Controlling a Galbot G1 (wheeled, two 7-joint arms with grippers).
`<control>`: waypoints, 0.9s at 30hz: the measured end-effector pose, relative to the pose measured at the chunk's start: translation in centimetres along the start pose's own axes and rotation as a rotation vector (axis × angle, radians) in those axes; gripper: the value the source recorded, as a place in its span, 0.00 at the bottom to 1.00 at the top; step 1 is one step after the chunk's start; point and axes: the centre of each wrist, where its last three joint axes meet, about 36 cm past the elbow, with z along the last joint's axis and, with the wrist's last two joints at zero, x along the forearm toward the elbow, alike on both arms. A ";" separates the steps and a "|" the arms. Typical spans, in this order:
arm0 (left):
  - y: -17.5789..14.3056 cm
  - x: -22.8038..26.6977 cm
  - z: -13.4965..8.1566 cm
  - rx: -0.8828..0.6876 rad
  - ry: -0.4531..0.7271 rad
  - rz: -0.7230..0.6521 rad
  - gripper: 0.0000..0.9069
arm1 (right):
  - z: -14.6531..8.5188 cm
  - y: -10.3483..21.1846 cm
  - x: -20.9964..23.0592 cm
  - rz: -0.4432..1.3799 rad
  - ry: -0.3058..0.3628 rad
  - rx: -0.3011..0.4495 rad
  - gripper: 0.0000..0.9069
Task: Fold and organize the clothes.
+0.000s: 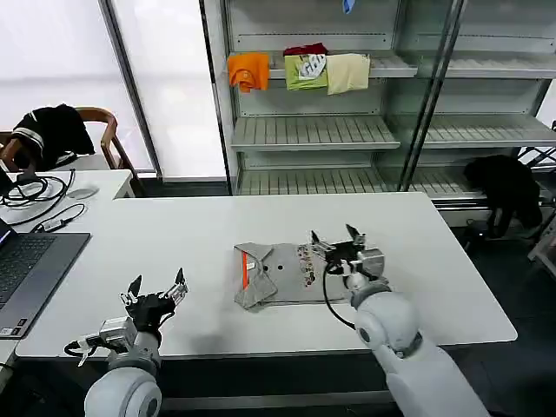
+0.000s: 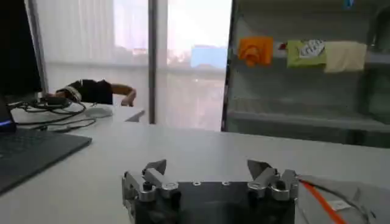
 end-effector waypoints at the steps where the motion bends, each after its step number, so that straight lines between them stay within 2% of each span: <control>1: -0.1 -0.1 0.0 0.001 -0.004 0.000 1.00 | 0.2 -0.7 0.3 0.021 0.001 -0.001 1.00; 11: 0.5 -0.4 -0.4 -0.032 -0.047 0.000 1.00 | 1.9 -6.6 3.6 0.207 0.010 -0.023 1.00; 27: 1.1 -0.8 -1.0 -0.031 -0.082 0.008 1.00 | 3.3 -9.0 6.2 0.308 0.025 -0.013 1.00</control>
